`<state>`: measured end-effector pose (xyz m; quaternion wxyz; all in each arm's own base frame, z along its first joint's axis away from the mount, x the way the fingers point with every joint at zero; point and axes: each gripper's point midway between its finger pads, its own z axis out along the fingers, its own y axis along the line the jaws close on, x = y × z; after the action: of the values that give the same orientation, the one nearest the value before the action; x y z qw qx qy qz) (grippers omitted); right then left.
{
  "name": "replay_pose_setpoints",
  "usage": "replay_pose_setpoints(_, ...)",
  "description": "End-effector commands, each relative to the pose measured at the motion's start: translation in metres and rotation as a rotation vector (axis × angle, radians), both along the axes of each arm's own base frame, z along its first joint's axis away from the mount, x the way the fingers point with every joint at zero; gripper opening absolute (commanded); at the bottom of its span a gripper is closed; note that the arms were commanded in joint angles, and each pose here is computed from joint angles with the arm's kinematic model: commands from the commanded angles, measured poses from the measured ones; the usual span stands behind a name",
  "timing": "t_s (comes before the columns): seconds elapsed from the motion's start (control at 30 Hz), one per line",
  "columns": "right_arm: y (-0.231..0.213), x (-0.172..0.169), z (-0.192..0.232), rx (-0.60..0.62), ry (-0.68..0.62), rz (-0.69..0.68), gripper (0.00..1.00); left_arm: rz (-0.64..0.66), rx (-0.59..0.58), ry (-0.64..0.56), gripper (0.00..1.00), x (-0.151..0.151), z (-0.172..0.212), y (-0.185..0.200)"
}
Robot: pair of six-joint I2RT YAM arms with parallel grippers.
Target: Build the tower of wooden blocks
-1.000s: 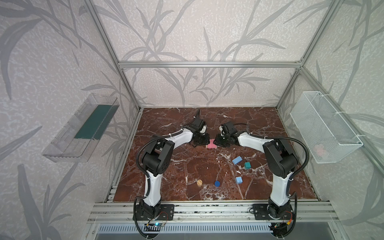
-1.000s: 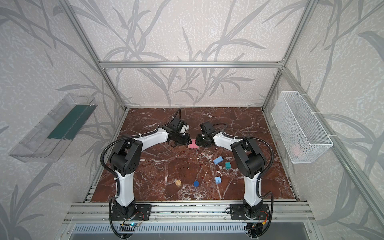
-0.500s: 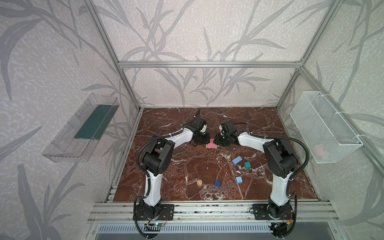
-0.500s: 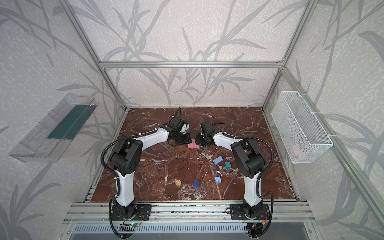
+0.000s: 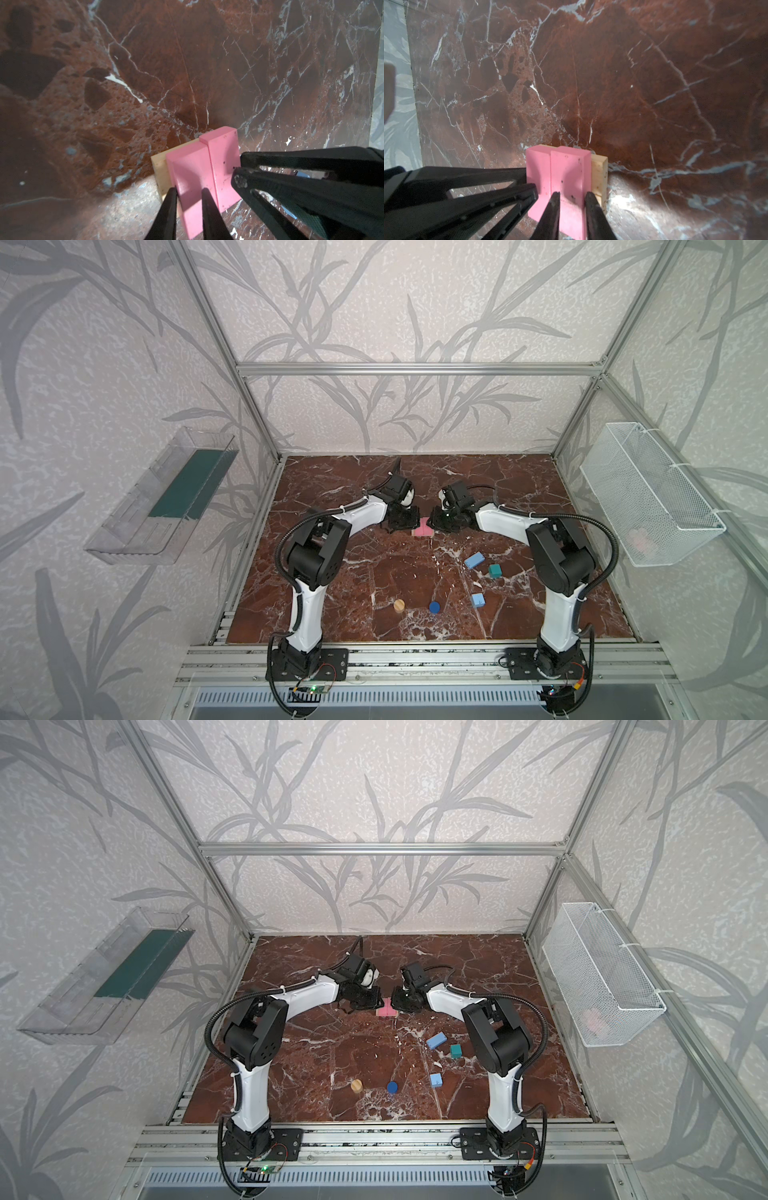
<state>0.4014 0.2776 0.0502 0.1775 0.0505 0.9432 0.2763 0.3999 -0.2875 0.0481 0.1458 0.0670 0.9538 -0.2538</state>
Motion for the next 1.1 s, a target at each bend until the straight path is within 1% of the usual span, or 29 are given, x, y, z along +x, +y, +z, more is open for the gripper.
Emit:
replay_pose_setpoints(0.0, 0.0003, 0.0013, -0.0025, -0.003, 0.009, 0.005, 0.24, -0.002, 0.005, 0.012, 0.22, -0.0005, -0.0004, -0.0029)
replay_pose_setpoints(0.63, -0.0036, -0.0015, -0.0015, -0.011, 0.013, -0.009, 0.25, 0.005, 0.01, 0.011, 0.23, 0.0003, 0.0006, -0.0018)
replay_pose_setpoints(0.8, -0.0042, -0.0021, -0.002, -0.013, 0.015, -0.012, 0.27, 0.01, 0.013, 0.008, 0.23, 0.0009, 0.0013, -0.0014)
replay_pose_setpoints(1.07, -0.0047, -0.0022, 0.0005, -0.012, 0.012, -0.015, 0.3, 0.018, 0.015, -0.005, 0.28, 0.0016, 0.0053, 0.0006)
